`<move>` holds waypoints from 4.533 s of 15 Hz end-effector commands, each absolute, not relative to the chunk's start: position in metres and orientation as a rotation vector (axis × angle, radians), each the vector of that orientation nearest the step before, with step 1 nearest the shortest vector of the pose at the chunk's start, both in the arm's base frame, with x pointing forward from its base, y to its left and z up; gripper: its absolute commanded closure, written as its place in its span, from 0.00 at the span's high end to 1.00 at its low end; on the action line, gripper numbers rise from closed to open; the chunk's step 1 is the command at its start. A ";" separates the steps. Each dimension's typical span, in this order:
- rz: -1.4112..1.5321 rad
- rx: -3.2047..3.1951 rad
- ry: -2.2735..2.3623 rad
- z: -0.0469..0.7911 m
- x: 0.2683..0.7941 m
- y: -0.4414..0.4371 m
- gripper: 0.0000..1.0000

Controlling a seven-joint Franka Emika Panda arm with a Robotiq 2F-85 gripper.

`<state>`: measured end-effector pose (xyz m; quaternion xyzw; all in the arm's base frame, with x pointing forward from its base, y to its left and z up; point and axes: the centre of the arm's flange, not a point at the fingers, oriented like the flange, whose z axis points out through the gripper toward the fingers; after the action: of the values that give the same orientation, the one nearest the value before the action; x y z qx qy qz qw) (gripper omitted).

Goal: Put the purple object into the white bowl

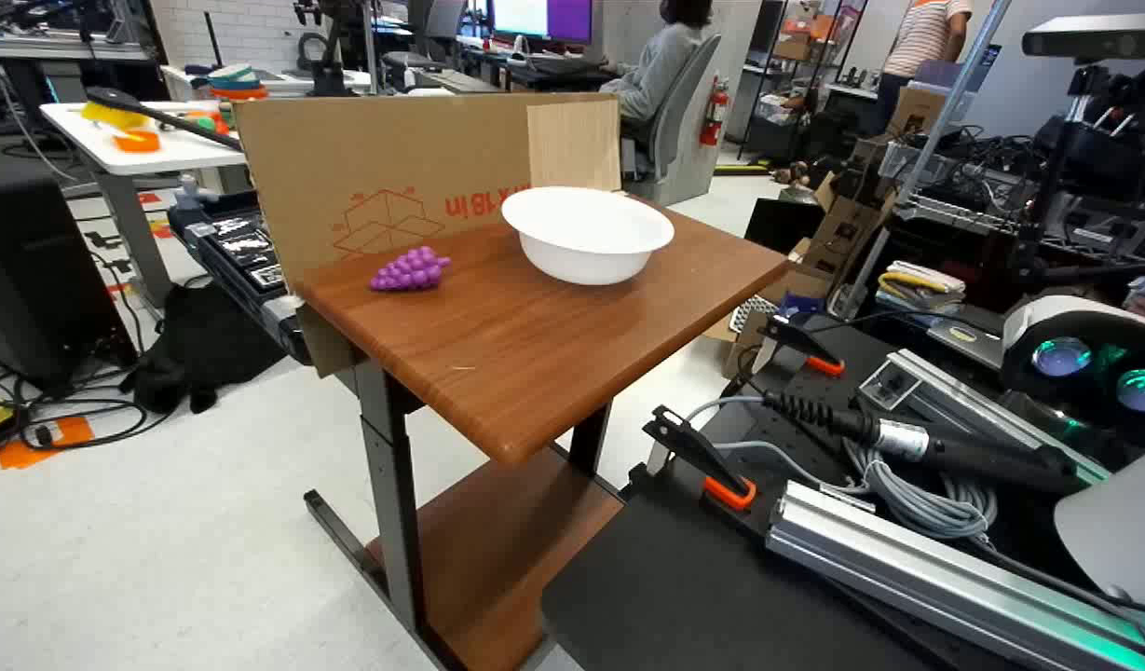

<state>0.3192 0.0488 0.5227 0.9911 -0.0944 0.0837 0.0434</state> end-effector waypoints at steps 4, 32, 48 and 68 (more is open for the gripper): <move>0.256 3.030 -0.289 0.523 0.319 0.049 1.00; -0.099 2.957 0.896 0.446 0.491 0.038 1.00; -0.714 2.776 1.212 0.365 0.591 0.110 1.00; -0.372 2.764 1.034 0.248 0.712 0.181 1.00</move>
<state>0.6710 0.1652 0.2610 0.9244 0.3590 -0.1175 0.0531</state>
